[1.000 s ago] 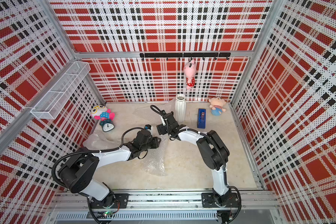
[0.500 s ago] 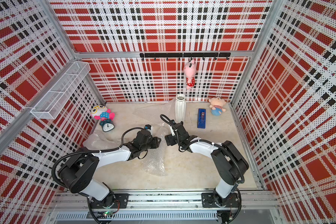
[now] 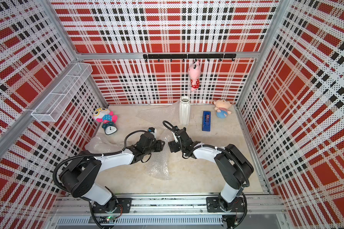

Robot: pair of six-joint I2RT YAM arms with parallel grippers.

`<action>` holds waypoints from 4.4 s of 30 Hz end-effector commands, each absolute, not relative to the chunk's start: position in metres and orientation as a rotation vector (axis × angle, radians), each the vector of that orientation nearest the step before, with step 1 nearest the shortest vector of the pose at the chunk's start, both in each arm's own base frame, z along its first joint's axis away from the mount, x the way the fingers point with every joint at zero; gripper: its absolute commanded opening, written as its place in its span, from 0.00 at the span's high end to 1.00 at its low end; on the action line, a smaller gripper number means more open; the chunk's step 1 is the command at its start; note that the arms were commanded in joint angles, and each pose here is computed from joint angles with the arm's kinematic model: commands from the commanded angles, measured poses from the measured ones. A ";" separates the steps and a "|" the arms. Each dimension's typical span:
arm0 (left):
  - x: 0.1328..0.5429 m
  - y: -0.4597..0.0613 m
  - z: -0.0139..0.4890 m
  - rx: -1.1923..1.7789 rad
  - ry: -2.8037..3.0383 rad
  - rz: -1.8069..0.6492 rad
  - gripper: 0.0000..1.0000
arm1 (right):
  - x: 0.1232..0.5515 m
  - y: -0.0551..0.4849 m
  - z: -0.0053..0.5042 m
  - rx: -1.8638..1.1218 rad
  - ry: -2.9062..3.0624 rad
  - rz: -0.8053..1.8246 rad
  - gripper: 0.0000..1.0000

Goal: Wrap vases in bubble wrap
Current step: Stick the tape on the bubble wrap, then tear off the tape using the Tape Cutter.

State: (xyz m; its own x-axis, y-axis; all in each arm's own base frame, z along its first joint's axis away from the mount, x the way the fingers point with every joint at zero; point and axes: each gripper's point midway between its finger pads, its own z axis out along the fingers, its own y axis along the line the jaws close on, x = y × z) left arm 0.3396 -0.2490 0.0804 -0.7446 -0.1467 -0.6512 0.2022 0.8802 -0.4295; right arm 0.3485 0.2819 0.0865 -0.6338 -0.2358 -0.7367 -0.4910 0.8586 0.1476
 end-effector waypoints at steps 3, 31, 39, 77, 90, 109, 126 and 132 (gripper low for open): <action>0.319 -0.238 0.053 0.068 2.445 -0.586 0.53 | 0.352 0.277 0.116 -0.472 2.204 0.419 0.19; 0.318 -0.238 0.063 0.060 2.424 -0.607 0.53 | 0.344 0.290 0.106 -0.418 2.203 0.564 0.17; 0.320 -0.243 0.075 0.055 2.403 -0.665 0.48 | 0.351 0.301 0.081 -0.409 2.237 0.580 0.19; 0.371 -0.223 0.075 -0.076 2.372 -0.663 0.37 | 0.358 0.302 0.102 -0.409 2.176 0.574 0.21; 0.372 -0.222 0.069 -0.068 2.392 -0.613 0.35 | 0.357 0.230 0.138 -0.260 2.160 0.515 0.20; 0.369 -0.236 0.063 -0.024 2.412 -0.593 0.38 | 0.483 0.028 0.113 0.230 2.275 0.760 0.40; 0.370 -0.237 0.062 -0.028 2.418 -0.589 0.38 | 0.525 0.036 0.083 0.169 2.311 0.936 0.59; 0.369 -0.237 0.063 -0.025 2.419 -0.586 0.38 | 0.527 0.037 0.070 0.190 2.329 0.968 0.65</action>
State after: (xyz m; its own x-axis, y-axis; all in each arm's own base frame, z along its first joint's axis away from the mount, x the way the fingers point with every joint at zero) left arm 0.3733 -0.2405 0.0758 -0.7723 -0.1896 -0.6063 0.1427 0.8783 -0.4564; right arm 0.5275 0.0374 0.0869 -0.7872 0.3449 -0.5112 -0.1102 0.7370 0.6668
